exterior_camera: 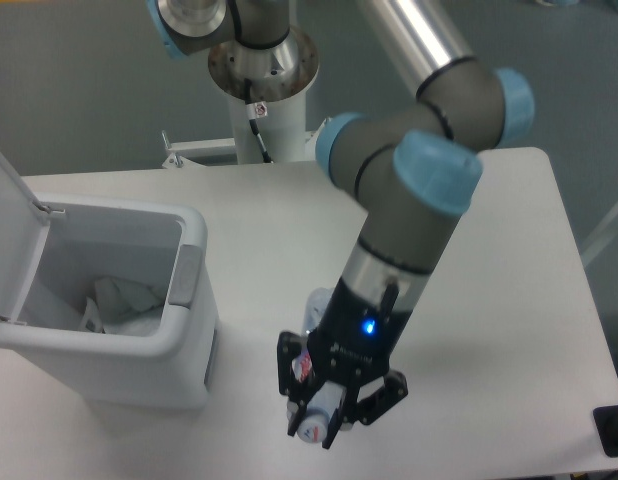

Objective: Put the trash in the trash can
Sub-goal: 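Close the gripper on the bottle cap end and lift the bottle, then carry the bottle into the trash bin and open the gripper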

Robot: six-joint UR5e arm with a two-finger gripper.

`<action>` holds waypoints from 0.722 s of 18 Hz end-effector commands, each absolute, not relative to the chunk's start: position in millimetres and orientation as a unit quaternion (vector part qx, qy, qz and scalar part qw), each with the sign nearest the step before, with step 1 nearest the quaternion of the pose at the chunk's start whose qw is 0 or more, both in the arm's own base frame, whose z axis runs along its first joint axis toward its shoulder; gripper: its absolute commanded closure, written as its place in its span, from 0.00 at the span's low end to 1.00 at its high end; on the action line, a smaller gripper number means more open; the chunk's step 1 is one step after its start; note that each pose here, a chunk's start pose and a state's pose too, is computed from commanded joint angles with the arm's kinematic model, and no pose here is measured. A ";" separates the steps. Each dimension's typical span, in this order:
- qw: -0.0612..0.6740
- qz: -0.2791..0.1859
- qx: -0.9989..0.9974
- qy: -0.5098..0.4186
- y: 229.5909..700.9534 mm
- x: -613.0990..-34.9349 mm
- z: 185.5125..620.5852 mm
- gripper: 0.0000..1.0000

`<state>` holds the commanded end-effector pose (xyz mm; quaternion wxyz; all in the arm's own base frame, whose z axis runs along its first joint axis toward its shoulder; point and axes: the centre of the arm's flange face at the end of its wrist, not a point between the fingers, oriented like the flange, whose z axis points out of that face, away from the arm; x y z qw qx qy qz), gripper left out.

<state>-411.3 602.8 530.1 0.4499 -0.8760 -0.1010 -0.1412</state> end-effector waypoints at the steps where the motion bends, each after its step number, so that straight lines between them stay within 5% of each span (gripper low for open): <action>1: 0.465 -0.155 -0.866 -0.099 601.8 -407.4 547.1 0.97; 13: 0.460 -0.259 -0.822 -0.212 601.8 -363.1 600.6 0.94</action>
